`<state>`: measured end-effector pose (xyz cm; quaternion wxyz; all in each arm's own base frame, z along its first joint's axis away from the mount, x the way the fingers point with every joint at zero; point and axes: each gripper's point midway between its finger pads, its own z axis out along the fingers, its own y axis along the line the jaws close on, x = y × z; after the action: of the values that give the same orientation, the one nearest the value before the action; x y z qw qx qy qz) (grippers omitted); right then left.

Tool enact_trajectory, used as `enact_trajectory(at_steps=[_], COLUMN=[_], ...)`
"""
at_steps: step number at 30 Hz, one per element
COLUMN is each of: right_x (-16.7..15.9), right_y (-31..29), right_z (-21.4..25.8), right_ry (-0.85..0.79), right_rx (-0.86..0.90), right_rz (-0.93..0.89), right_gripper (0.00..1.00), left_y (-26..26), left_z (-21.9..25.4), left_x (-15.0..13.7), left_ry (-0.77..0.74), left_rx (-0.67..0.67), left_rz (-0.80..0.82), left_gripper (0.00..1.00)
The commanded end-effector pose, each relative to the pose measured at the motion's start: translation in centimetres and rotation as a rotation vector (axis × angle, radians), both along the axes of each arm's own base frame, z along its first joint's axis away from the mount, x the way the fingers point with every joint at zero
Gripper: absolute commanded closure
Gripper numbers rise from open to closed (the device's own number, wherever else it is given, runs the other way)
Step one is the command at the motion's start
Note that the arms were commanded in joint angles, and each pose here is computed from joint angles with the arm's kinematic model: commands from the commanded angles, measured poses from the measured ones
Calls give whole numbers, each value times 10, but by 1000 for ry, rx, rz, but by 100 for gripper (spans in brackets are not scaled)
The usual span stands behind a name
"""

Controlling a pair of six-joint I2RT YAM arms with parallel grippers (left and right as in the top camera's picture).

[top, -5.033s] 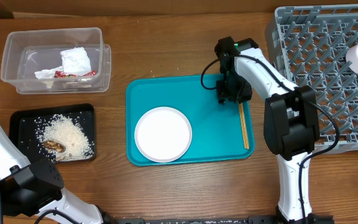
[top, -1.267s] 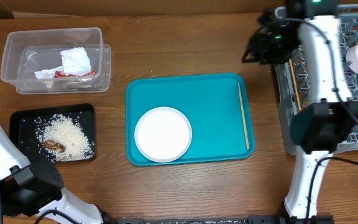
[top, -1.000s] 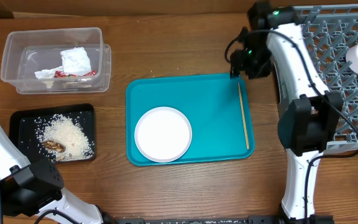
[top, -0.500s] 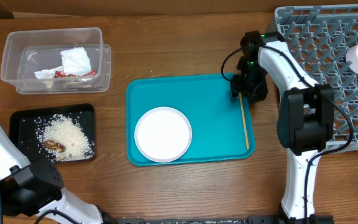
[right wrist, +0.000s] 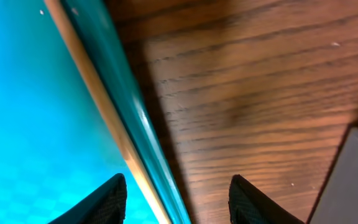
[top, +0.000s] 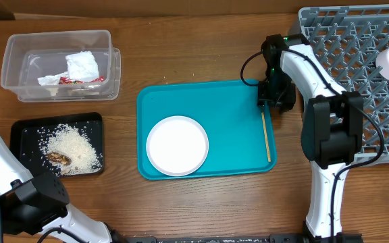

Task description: Sort waste into correct bins and load items into the dishwasher

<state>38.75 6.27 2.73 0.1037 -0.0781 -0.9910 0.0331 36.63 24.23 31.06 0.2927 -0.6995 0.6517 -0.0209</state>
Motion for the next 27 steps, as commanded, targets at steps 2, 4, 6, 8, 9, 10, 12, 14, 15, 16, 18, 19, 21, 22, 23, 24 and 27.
enact_trajectory(at_steps=[2, 4, 6, 8, 9, 10, 12, 14, 15, 16, 18, 19, 21, 22, 23, 24, 27], right_x=[12, 11, 11, 12, 13, 14, 16, 15, 13, 12, 9, 8, 6, 6, 7, 8, 13], right_y=[15, 25, 34, 41, 42, 44, 47, 47, 47, 46, 46, 45, 45, 45, 44, 44, 46], right_z=[37, 36, 35, 34, 33, 31, 26, 18, 14, 11, 4, 1, -3, -5, -5, -5, -5], right_ry=[-111, -113, -120, -138, -147, -155, -166, -166, -162, -157, -151, -148, -145, -147, -150, -154, -173], right_rx=[25, 36, 35, 15, 2, -6, -7, -7, -8, -9, -10, -11, -12, -12, -13, -14, -9], right_rz=[-8, 13, 41, 69, 80, 89, 98, 98, 98, 98, 98, 99, 99, 99, 99, 99, 99], right_gripper=[46, 46, 46, 46, 46, 46, 46, 46, 46, 46, 46, 46, 46, 46, 46, 46, 46], left_y=[2, 2, 2, 2, 2, 2, 2, 2, 2, 2, 2, 2, 2, 2, 2, 2, 2], left_z=[-2, -2, -2, -2, -2, -2, -2, -2, -2, -2, -2, -2, -2, -2, -2, -2, -2], left_x=[-1, -1, -1, -1, -1, -1, -1, -1, -1, -1, -1, -1, -1, -1, -1, -1, -1], left_ry=[11, 11, 11, 11, 11, 11, 11, 11, 11, 11, 11, 11, 11, 11, 11, 11, 11], left_rx=[7, 6, 6, 6, 6, 7, 6, 6, 7, 7, 6, 6, 6, 7, 7, 6, 6], left_rz=[17, 17, 17, 17, 17, 17, 17, 17, 17, 17, 17, 17, 17, 17, 17, 17, 17], left_gripper=[0, 0, 0, 0, 0, 0, 0, 0, 0, 0, 0, 0, 0, 0, 0, 0, 0])
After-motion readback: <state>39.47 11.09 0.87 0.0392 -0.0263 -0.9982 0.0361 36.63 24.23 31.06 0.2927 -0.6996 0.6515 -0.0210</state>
